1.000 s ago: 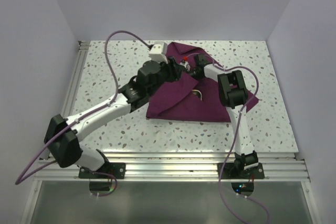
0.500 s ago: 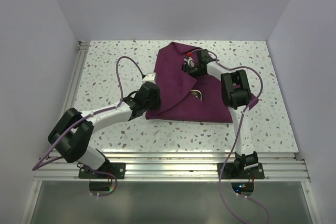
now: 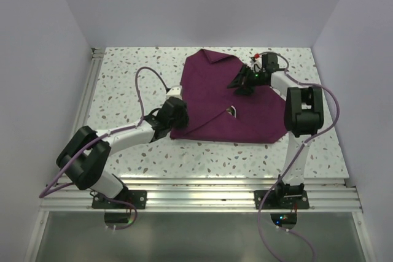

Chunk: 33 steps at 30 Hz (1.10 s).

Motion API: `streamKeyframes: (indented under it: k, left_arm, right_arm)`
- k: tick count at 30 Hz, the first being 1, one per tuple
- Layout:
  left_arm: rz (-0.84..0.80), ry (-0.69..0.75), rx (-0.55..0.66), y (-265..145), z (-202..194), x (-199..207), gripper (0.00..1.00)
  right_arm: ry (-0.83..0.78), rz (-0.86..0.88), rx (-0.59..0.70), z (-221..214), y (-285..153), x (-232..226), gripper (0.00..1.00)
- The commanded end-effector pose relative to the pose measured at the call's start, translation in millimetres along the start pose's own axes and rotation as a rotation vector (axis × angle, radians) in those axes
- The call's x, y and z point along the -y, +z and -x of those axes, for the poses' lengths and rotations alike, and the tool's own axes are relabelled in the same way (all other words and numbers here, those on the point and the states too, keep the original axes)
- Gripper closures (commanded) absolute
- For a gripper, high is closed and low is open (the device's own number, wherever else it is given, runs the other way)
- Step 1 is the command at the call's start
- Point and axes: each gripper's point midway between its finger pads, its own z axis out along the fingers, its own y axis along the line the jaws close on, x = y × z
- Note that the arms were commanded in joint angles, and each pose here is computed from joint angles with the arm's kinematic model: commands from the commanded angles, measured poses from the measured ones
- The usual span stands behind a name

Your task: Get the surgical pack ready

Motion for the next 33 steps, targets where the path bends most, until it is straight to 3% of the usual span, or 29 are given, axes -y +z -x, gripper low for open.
streamKeyframes:
  k: [1, 3, 8, 17, 19, 23, 24, 26, 33]
  left_arm:
    - [-0.041, -0.015, 0.07, -7, 19, 11, 0.58]
    - [-0.04, -0.011, 0.071, -8, 18, 11, 0.58]
    - [-0.046, -0.006, 0.084, -10, 22, 15, 0.58]
    - [-0.05, 0.003, 0.102, -14, 28, 21, 0.58]
    - [-0.05, 0.004, 0.103, -14, 29, 22, 0.58]
    - [-0.053, 0.006, 0.103, -15, 29, 24, 0.59]
    - [-0.053, 0.006, 0.105, -15, 30, 25, 0.59]
    - [-0.046, 0.008, 0.109, -17, 31, 25, 0.59]
    - [-0.003, 0.034, 0.114, -24, 38, 19, 0.59]
  right_arm:
    - [-0.049, 0.004, 0.122, 9, -31, -23, 0.38]
    - [-0.057, 0.003, 0.111, 0, -35, -23, 0.31]
    - [-0.094, -0.121, 0.082, -21, -42, -1, 0.26]
    - [-0.116, -0.217, 0.025, -46, -30, 16, 0.41]
    - [-0.121, -0.212, 0.019, -51, -29, 14, 0.46]
    - [-0.124, -0.206, 0.019, -54, -27, 12, 0.68]
    - [-0.122, -0.213, 0.024, -53, -28, 14, 0.8]
    - [-0.132, -0.221, 0.044, -50, -32, 11, 0.89]
    - [-0.181, -0.241, 0.096, -30, -45, -5, 1.0]
